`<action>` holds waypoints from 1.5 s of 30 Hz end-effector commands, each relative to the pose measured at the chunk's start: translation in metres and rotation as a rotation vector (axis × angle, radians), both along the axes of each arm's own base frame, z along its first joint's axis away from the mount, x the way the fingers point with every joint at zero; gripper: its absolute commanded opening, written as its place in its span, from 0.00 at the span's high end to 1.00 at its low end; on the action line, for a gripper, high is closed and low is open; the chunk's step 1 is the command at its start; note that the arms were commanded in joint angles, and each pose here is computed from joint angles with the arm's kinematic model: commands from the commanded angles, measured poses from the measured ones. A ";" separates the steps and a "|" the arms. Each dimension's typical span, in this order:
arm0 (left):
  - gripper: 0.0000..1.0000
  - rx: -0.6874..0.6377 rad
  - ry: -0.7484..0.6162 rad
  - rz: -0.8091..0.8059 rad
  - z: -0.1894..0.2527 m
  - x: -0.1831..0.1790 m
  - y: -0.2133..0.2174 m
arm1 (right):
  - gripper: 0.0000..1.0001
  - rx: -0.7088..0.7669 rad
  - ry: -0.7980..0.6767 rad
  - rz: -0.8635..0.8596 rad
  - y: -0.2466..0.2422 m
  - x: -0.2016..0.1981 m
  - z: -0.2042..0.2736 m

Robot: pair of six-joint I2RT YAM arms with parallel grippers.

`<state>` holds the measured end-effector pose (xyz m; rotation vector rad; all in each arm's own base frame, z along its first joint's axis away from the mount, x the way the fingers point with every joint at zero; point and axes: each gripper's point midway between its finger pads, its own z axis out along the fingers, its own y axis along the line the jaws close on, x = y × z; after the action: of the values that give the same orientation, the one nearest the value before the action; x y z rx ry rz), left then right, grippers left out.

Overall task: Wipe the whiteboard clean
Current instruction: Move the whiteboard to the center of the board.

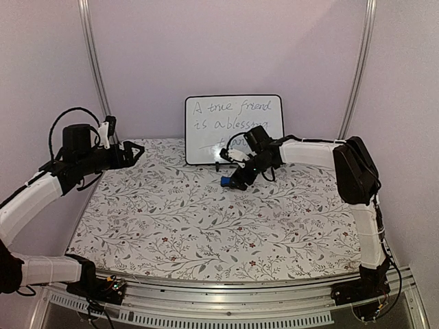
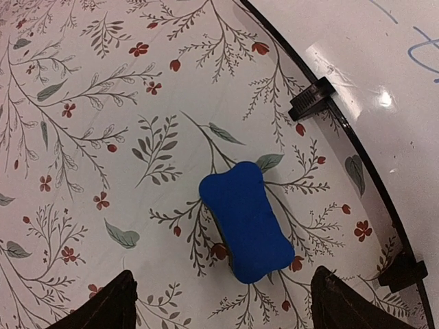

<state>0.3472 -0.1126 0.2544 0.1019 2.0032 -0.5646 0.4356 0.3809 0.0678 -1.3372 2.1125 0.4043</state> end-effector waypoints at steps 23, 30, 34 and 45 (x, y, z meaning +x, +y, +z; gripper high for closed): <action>0.00 -0.008 -0.016 0.009 0.004 0.004 0.004 | 0.45 -0.044 -0.033 0.051 0.014 0.018 -0.056; 0.00 -0.008 -0.012 0.010 0.003 0.004 0.004 | 0.65 -0.044 -0.014 -0.022 -0.002 0.007 -0.056; 0.00 -0.003 0.018 0.060 -0.005 0.008 0.007 | 0.65 -0.083 -0.018 -0.141 -0.033 -0.005 -0.056; 0.00 -0.060 0.151 0.013 -0.043 0.024 -0.086 | 0.56 -0.145 0.067 -0.596 -0.154 -0.063 -0.052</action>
<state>0.3535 -0.1640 0.2044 0.0312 2.1673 -0.5999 0.3834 0.2721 0.0187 -0.9769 2.3768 0.1536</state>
